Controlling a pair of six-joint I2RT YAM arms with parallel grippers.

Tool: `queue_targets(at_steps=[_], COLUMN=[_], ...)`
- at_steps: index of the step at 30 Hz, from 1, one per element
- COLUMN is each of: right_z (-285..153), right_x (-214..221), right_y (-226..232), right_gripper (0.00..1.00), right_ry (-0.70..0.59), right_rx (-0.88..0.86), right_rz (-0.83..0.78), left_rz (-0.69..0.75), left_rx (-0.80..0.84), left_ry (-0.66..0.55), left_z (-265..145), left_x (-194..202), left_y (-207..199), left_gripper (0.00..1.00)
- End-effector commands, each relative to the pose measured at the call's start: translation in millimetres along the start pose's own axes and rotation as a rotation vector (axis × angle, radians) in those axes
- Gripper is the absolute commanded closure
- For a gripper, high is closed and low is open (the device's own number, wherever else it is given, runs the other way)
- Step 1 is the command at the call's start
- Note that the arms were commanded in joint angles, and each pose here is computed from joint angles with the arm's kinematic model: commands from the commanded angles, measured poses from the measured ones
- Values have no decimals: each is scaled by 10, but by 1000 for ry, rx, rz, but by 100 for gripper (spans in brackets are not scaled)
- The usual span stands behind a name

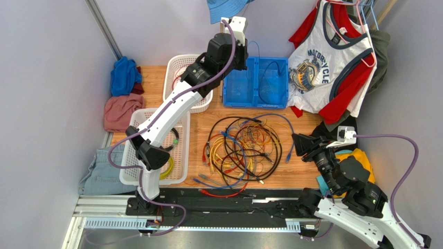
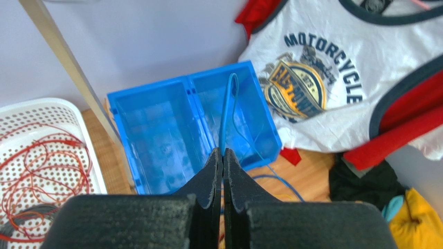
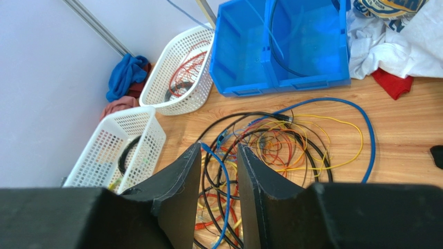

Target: Untangle the cables

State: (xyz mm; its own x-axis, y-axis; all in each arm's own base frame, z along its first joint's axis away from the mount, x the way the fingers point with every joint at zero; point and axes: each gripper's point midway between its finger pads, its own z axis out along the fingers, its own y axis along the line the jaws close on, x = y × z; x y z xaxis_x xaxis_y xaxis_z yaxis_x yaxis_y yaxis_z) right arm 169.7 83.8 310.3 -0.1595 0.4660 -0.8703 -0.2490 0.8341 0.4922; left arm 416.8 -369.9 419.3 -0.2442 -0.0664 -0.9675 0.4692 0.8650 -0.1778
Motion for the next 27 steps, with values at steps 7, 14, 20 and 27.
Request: queue_targets(at_steps=[7, 14, 20, 27], right_z=[49, 39, 40, 28], right_x=[48, 9, -23, -17], right_y=[-153, -139, -161, -175], right_gripper=[67, 66, 65, 65], right_ry=[-33, -43, -52, -51], right_rx=[65, 61, 74, 74], right_rz=[-34, -14, -35, -36], left_rz=[0, 18, 3, 19], left_rx=[200, 289, 319, 268], left_ry=[-225, -290, -335, -338], left_z=[266, 643, 870, 1148], left_x=[-579, -470, -396, -211], left_y=[-294, -477, -512, -401], left_gripper=[100, 100, 100, 100])
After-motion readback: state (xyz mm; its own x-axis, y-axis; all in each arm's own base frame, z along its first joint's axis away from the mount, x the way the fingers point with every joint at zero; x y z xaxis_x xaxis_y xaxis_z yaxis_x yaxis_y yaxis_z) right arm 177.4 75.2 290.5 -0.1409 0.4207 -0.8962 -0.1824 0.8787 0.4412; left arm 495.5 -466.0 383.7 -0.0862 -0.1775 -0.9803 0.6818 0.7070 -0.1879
